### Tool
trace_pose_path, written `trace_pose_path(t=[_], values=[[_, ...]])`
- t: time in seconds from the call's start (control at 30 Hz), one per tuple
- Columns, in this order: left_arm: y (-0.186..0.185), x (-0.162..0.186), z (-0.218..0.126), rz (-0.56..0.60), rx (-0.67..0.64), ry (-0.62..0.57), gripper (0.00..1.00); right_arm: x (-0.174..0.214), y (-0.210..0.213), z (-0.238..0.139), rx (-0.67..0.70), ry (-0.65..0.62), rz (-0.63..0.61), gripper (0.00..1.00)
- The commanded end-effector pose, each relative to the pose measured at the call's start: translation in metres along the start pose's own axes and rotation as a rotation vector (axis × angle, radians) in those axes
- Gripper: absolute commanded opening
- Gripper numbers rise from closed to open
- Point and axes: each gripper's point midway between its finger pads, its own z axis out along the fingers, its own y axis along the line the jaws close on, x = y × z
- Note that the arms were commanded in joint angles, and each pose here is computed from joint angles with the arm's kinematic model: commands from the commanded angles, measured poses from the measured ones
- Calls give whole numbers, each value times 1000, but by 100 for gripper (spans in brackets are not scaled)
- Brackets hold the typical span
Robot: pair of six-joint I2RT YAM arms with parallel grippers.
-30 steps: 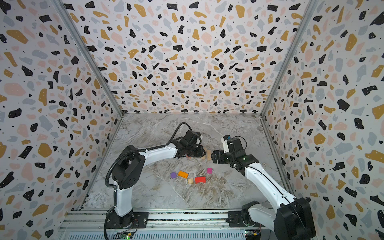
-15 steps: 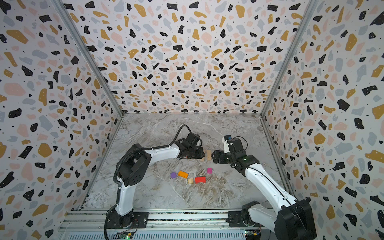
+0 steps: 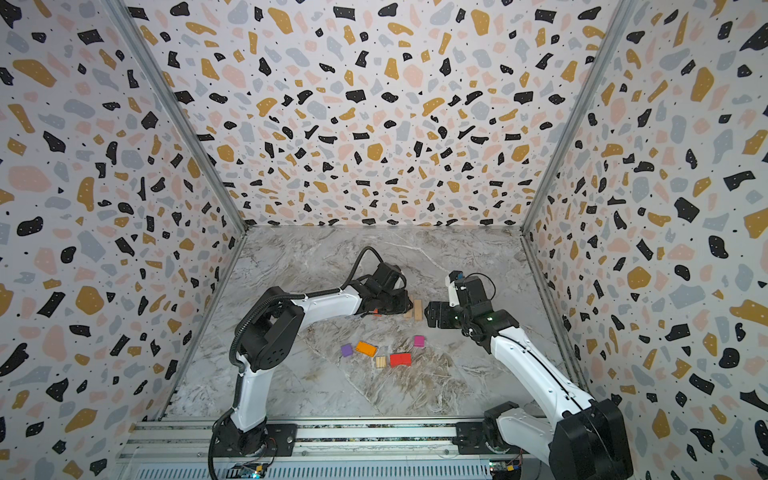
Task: Build the wood block tower
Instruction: 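Carry bar 58 with the left gripper and set it upright beside bar 31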
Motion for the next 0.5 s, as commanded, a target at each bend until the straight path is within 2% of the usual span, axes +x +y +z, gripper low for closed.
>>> trace_pose_path(t=[0.0,0.47], values=[[4,-3,2,-21,8,-21,17,3,-4,-6,17,-2,-8,92],[14,1,6,-67,3,-25,19,4,-3,-6,13,1,-5,92]])
